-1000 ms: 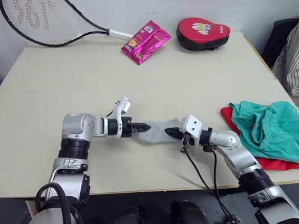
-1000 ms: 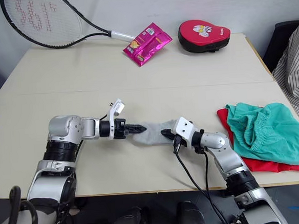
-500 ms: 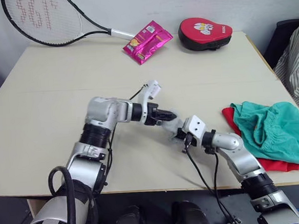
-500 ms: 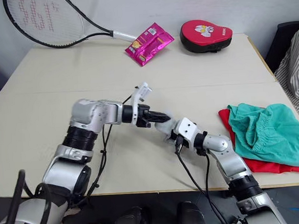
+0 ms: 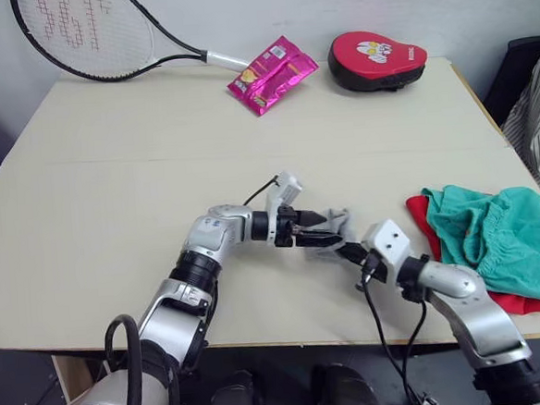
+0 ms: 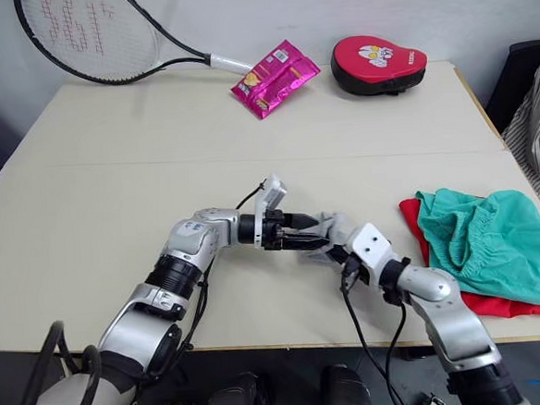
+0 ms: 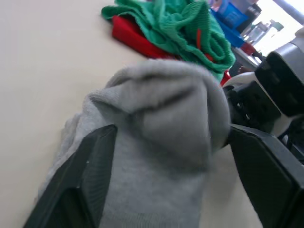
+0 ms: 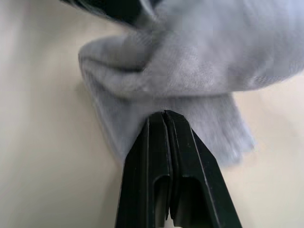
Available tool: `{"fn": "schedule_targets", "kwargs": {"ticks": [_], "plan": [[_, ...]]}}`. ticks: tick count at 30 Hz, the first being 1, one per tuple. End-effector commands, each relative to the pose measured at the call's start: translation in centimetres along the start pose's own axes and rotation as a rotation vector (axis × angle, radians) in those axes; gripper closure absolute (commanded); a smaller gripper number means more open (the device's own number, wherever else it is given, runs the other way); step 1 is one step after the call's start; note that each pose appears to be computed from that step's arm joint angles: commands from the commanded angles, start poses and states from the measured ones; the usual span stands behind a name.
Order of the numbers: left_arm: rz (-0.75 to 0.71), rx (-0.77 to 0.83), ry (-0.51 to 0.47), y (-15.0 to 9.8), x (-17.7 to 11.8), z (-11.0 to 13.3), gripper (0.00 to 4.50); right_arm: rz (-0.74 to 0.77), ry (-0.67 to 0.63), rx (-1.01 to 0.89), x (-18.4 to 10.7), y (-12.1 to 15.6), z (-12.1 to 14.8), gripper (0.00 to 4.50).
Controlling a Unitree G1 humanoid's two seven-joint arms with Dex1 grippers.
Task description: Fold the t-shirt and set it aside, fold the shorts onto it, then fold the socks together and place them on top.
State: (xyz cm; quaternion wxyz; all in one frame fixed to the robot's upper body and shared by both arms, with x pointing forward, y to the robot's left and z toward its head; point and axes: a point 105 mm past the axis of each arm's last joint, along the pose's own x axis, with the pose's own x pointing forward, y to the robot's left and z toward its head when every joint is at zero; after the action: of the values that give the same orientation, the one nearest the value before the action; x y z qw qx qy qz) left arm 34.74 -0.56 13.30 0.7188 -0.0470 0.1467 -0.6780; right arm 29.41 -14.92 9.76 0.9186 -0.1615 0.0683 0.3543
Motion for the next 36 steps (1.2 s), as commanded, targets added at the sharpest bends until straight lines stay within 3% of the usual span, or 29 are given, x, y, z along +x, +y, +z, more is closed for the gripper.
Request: {"fn": "schedule_targets", "kwargs": {"ticks": [1, 5, 8, 11, 15, 18, 20, 27, 31, 36], "plan": [[-0.116, 0.202, -0.079, -1.6, -0.7, 1.5, 0.04, -0.068, -0.053, 0.003, -2.6, -1.4, 2.1, 4.50], [-0.078, 0.323, -0.179, -1.4, -2.3, 2.7, 0.04, -0.114, -0.073, 0.001, -5.3, -2.8, 3.5, 4.50], [-0.003, 0.388, -0.156, -0.6, -3.7, 2.5, 0.65, -0.105, -0.157, 0.031, -6.6, -3.5, 6.1, 4.50], [0.046, 0.454, -0.090, 0.2, -3.8, 1.6, 1.55, -0.045, -0.240, 0.053, -6.3, -3.1, 8.7, 4.50], [0.075, 0.489, -0.046, 0.8, -2.2, 1.1, 2.88, 0.041, -0.278, 0.052, -3.3, -1.8, 10.3, 4.50], [0.072, 0.505, 0.007, 0.8, -0.8, 0.1, 3.83, 0.072, -0.255, 0.032, -0.6, -1.1, 9.5, 4.50], [0.064, 0.470, 0.046, 0.9, 0.4, -0.8, 4.48, 0.078, -0.210, -0.011, 1.3, -0.8, 7.6, 4.50], [0.150, 0.422, 0.145, 1.8, 1.6, -3.1, 4.48, -0.005, -0.175, 0.084, 3.8, -1.9, 2.9, 4.50], [0.136, 0.374, 0.208, 1.5, 1.3, -5.0, 4.48, -0.044, -0.151, 0.138, 3.3, -2.7, 1.1, 4.50], [0.186, 0.367, 0.185, 2.0, 1.2, -4.7, 4.48, -0.181, -0.135, 0.195, 1.1, -5.1, -0.9, 4.50]]}}
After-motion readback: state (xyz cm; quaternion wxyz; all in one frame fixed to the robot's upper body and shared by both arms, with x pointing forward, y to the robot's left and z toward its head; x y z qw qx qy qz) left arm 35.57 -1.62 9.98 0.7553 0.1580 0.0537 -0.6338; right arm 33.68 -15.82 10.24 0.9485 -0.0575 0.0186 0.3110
